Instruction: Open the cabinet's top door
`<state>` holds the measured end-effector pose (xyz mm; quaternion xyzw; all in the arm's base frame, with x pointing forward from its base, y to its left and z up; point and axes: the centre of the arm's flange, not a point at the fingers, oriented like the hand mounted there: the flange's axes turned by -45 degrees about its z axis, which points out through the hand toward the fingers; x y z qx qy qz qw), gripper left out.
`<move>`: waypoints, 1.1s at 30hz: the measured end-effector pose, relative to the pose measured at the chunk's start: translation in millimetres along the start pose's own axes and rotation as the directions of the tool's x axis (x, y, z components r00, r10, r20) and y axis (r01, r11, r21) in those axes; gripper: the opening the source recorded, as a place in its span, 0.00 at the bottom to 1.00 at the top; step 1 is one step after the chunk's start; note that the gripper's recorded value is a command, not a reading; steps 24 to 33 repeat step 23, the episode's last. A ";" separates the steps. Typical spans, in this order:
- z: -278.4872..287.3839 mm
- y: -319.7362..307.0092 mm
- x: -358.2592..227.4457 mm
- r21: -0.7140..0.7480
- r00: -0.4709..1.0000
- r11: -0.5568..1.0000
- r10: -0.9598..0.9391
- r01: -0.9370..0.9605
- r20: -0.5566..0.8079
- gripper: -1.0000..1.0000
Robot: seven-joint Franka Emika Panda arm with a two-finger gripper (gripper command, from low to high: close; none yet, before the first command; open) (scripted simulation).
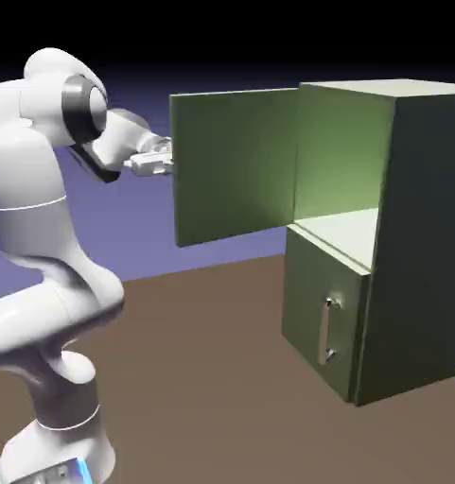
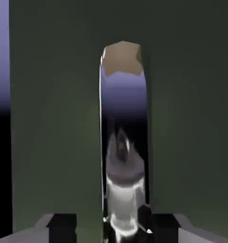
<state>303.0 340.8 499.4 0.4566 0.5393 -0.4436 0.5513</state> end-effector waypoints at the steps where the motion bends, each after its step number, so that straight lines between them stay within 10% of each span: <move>1: 0.5 -0.6 -0.1 -0.004 1.000 1.000 0.000 0.000 0.000 0.00; 20: -16.9 21.6 4.2 0.112 1.000 0.993 -0.024 0.024 -0.002 0.00; 21: -19.6 24.0 4.2 0.125 1.000 0.992 -0.024 0.024 -0.002 1.00; 33: -20.0 24.0 4.5 0.123 1.000 0.992 -0.025 0.025 -0.002 1.00</move>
